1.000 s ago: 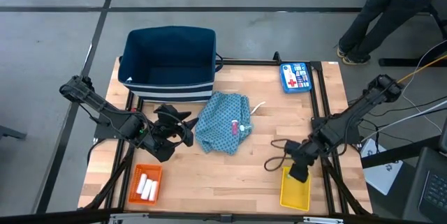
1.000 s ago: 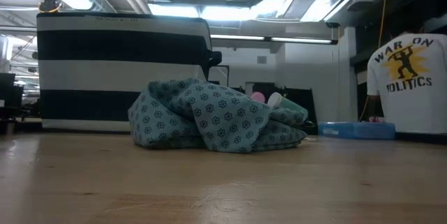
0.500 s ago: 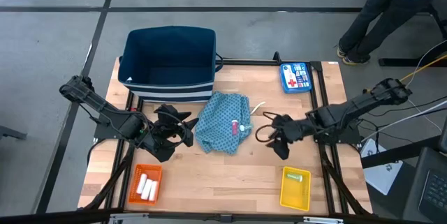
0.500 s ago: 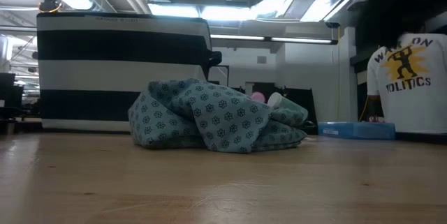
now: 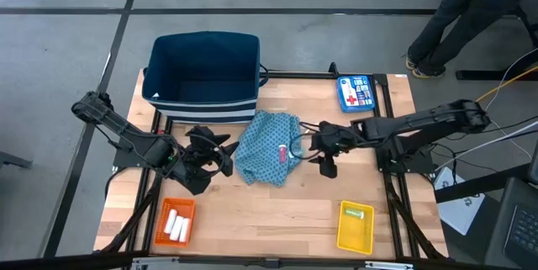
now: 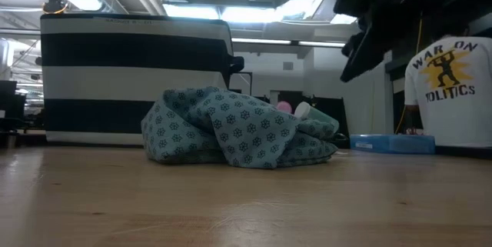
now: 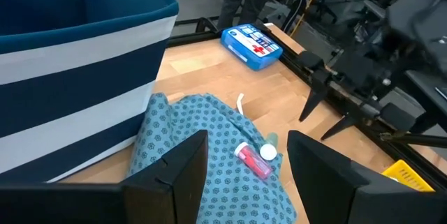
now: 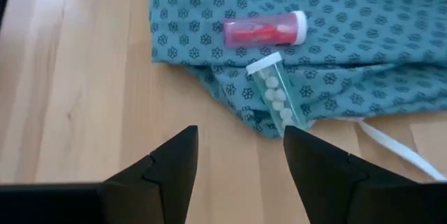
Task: Pick & Place Medicine items
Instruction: Put the green pill bottle into the yellow bin
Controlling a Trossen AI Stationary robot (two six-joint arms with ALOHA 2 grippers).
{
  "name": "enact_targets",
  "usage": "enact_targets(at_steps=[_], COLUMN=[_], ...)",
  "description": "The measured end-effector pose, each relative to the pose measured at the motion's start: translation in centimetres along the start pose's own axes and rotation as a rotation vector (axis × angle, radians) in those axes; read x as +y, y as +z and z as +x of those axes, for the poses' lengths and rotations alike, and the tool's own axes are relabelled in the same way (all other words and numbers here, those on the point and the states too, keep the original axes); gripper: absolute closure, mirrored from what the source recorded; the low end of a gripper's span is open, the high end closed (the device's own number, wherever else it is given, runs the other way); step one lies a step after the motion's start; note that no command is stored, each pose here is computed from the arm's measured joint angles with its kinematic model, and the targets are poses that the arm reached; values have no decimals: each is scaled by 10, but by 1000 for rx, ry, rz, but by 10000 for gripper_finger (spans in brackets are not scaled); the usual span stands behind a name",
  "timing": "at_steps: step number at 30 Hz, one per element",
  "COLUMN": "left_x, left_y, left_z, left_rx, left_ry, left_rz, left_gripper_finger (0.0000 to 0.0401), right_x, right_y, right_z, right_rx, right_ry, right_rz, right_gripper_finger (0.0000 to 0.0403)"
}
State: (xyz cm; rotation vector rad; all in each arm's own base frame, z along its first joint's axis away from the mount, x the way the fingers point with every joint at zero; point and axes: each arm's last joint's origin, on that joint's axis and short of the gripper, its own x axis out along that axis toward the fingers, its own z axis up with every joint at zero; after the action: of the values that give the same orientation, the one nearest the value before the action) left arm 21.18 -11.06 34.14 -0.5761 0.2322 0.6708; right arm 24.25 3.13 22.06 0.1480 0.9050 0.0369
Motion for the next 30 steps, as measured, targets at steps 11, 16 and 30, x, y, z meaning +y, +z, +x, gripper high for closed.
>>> enact_targets(at_steps=[11, 16, 30], left_x=[4, 5, 6], left_y=[6, 8, 9], left_z=[11, 14, 17], left_rx=[14, 27, 44], left_ry=[32, 40, 44], left_rz=[5, 6, 11], left_gripper_finger=[207, 207, 207], right_x=[-15, -24, -37], right_y=[0, 0, 3], right_z=[36, 46, 47], right_rx=[74, 90, 71], right_ry=[7, -11, -35], right_rz=[-67, -69, -65], right_gripper_finger=[176, 176, 176])
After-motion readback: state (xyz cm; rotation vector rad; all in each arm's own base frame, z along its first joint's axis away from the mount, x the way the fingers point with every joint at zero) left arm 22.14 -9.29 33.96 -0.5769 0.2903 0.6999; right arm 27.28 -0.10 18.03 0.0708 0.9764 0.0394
